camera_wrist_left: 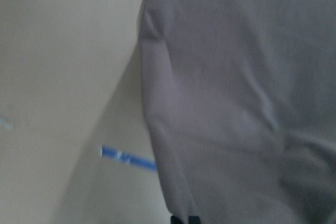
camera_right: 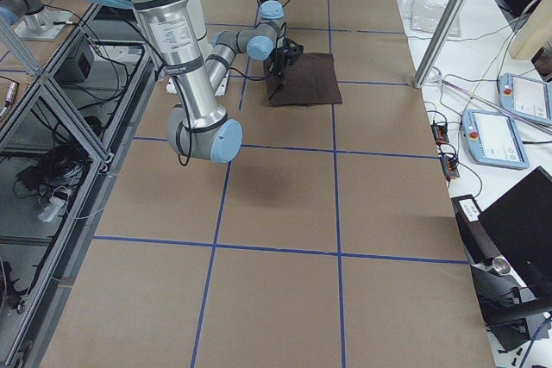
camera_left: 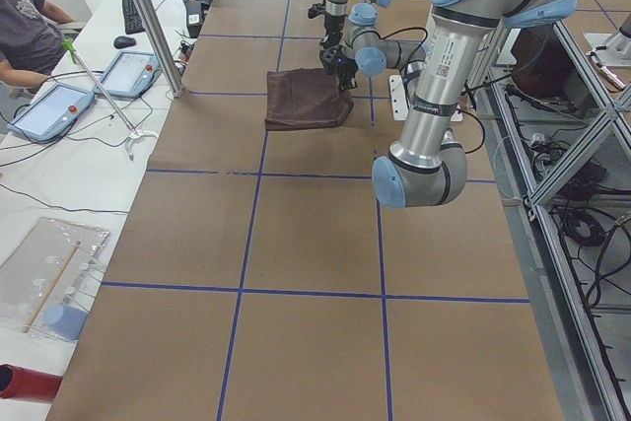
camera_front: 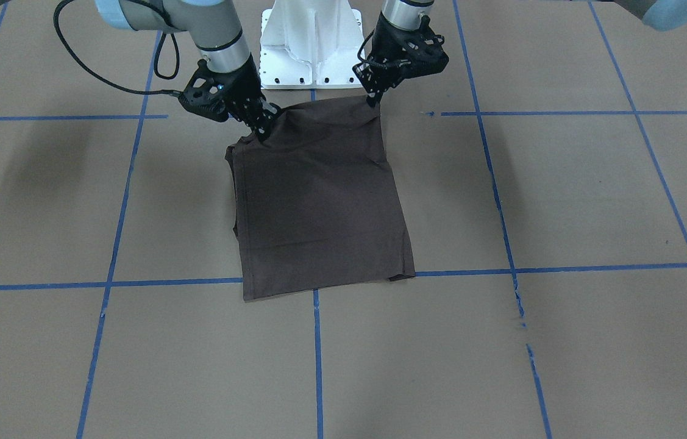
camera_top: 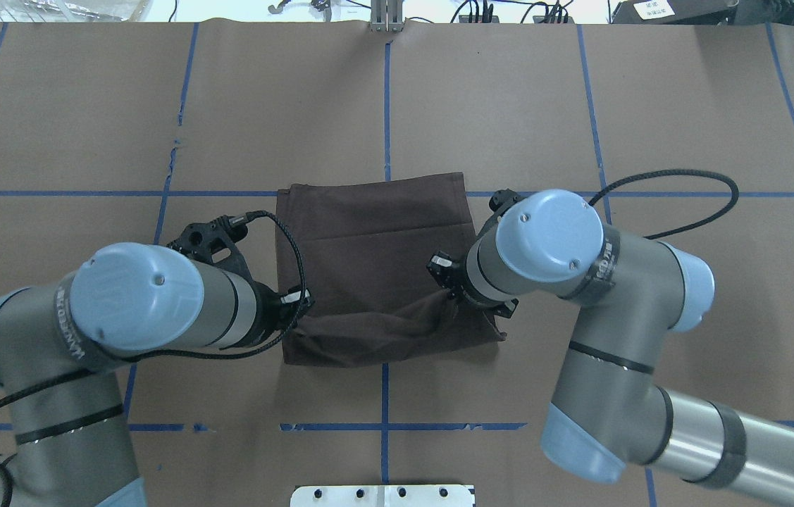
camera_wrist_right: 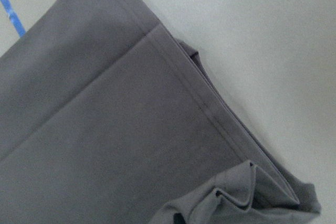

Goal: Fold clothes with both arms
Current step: 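Lift the near edge with both grippers and fold it away from the robot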

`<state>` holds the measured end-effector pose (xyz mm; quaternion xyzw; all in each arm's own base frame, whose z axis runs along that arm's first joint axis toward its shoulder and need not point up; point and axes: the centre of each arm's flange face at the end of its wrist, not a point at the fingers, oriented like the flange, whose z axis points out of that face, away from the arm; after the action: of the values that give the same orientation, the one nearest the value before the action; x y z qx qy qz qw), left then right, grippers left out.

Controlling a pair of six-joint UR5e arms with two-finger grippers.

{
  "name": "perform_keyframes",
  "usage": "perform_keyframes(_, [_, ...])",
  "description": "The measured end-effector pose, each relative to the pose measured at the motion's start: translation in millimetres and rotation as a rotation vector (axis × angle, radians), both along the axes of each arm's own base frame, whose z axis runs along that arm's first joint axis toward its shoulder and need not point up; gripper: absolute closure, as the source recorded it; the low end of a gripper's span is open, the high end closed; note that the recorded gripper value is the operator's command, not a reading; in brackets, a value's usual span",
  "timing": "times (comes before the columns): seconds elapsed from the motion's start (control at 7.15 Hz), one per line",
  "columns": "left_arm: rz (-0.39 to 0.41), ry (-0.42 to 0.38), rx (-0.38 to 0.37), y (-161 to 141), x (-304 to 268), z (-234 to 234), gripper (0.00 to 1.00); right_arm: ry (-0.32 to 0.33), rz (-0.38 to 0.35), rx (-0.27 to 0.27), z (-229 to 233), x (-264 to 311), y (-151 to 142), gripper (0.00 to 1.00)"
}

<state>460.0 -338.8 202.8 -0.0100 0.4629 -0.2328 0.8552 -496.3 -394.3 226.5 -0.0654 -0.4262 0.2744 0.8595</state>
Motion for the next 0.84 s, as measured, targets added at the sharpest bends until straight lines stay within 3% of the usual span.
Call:
perform_keyframes(0.28, [-0.052,0.006,0.017,-45,5,13,1.00,0.036,0.040,-0.033,6,-12,-67,1.00])
perform_keyframes(0.56, [-0.076,0.004,0.014,-85,11,18,1.00,0.009,0.067,-0.039,15,-20,-114,1.00])
perform_keyframes(0.7, [-0.082,-0.005,0.022,-101,12,21,0.83,0.007,0.078,-0.043,18,-26,-132,0.61])
perform_keyframes(0.84, [-0.104,-0.011,0.029,-127,18,30,0.01,0.019,0.092,-0.054,23,-32,-154,0.01])
